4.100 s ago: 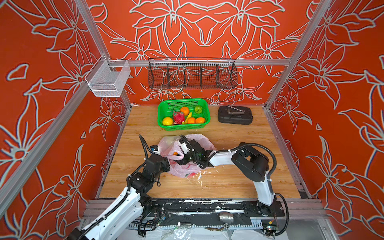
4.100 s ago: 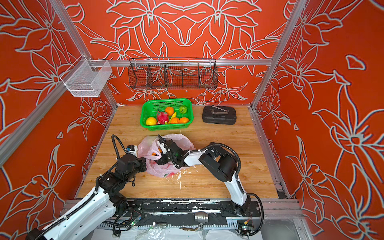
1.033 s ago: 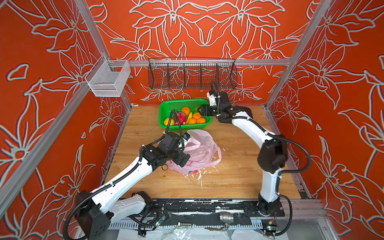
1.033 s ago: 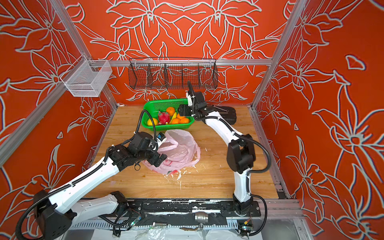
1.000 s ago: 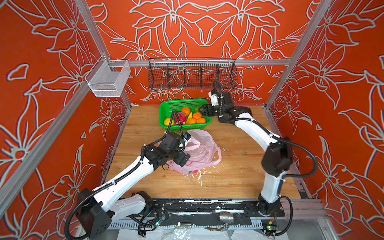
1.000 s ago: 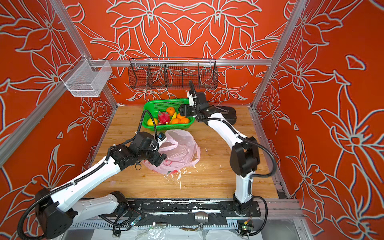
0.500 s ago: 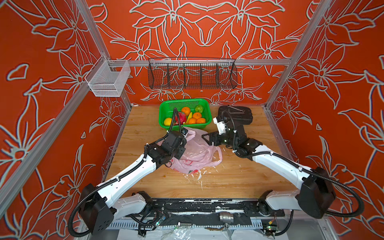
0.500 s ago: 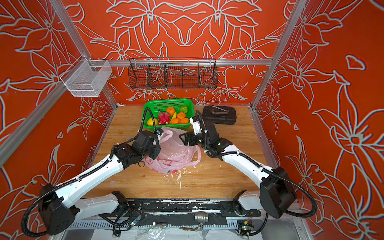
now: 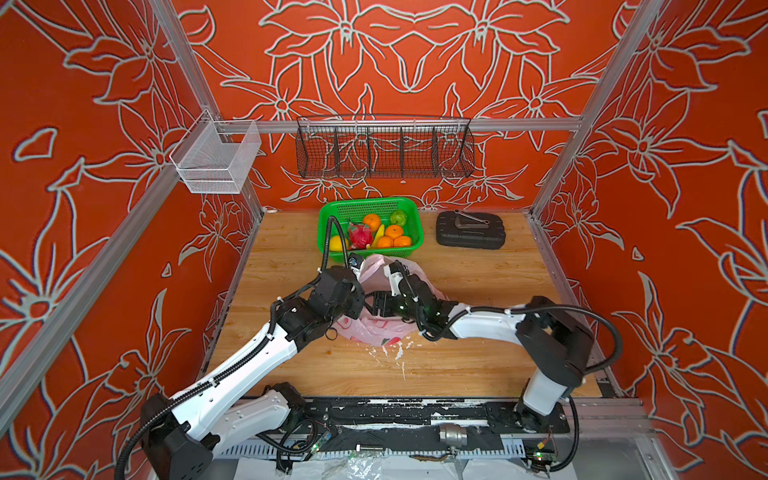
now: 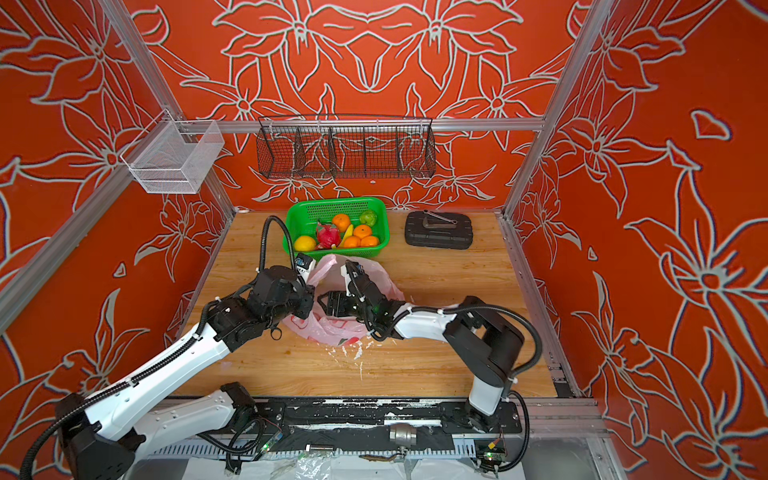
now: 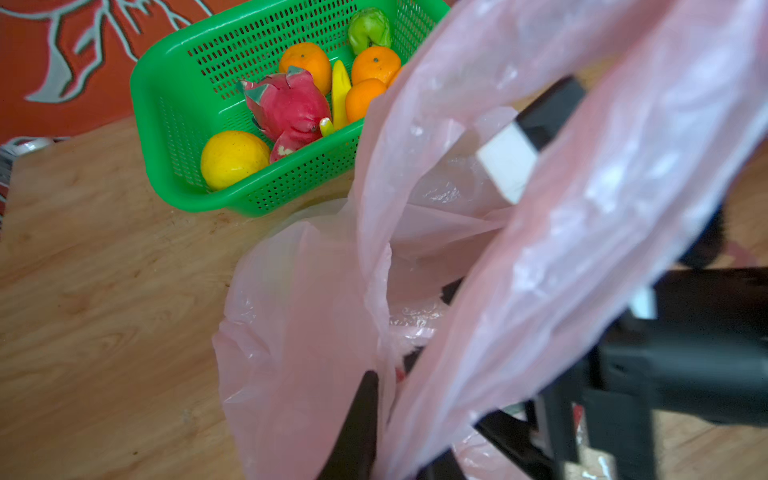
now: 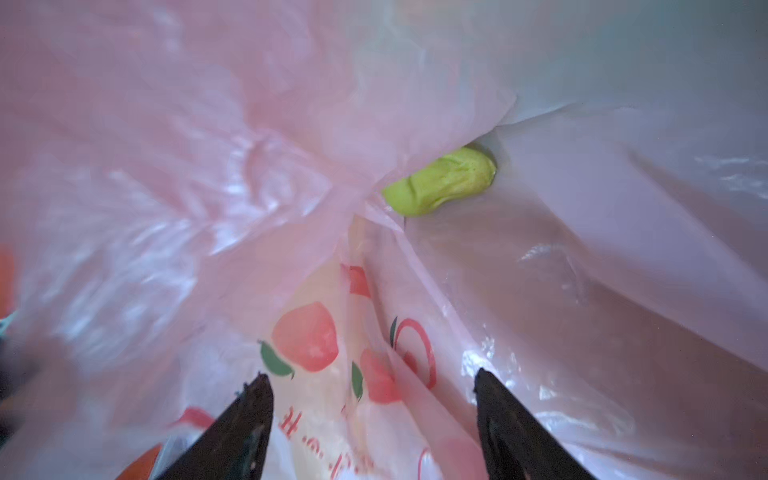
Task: Untie the knot of the plastic bag and take out the fruit
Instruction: 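Move the right gripper back into the bag while left gripper holds bag edge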
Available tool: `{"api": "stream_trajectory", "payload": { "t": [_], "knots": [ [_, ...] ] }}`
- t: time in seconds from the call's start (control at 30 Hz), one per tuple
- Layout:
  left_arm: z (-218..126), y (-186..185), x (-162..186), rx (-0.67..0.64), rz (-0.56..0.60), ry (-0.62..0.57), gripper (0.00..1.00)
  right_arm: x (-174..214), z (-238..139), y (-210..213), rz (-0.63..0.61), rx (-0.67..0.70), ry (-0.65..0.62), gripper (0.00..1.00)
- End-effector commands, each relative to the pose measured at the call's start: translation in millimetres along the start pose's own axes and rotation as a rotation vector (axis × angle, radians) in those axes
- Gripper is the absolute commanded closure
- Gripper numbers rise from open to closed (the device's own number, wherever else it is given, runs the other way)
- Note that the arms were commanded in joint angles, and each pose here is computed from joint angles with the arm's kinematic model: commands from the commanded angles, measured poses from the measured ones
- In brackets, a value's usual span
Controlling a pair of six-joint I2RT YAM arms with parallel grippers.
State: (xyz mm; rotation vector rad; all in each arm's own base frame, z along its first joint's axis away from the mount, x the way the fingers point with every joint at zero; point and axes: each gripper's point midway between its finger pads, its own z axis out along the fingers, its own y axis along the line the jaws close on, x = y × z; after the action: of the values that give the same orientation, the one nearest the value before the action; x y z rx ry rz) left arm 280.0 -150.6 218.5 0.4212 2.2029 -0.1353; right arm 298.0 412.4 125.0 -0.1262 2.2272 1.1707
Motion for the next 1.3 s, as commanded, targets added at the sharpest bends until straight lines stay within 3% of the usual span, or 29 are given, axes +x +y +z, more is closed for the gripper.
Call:
{"api": "stream_trajectory", "payload": {
  "t": [0.0,0.13,0.2,0.3,0.43,0.6,0.9,1.03,1.27],
  "knots": [
    [-4,-6,-2,0.037,-0.025,-0.013,0.77,-24,20,10,0.107,-0.026,-0.098,0.22],
    [-15,-12,-7,0.090,-0.028,-0.042,0.68,-27,47,-4,0.157,0.000,-0.119,0.22],
    [-21,-16,-11,0.118,-0.028,-0.057,0.44,-28,58,-9,0.185,-0.003,-0.128,0.23],
    [-36,-17,-26,0.136,-0.042,-0.084,0.32,-27,67,-17,0.185,0.005,-0.131,0.23],
    [-55,-8,-57,0.114,-0.095,-0.191,0.30,-27,72,-27,0.194,0.012,-0.116,0.23],
    [-44,46,-70,0.030,-0.353,-0.166,0.31,-32,75,-40,0.219,0.024,-0.117,0.23],
    [42,128,-10,-0.177,-0.627,0.090,0.38,-39,74,-50,0.241,0.027,-0.124,0.23],
    [84,137,25,-0.161,-0.740,0.213,0.41,-36,78,-45,0.246,0.002,-0.099,0.23],
    [127,139,51,-0.131,-0.769,0.307,0.36,-33,78,-41,0.229,-0.013,-0.076,0.22]
  ]
}}
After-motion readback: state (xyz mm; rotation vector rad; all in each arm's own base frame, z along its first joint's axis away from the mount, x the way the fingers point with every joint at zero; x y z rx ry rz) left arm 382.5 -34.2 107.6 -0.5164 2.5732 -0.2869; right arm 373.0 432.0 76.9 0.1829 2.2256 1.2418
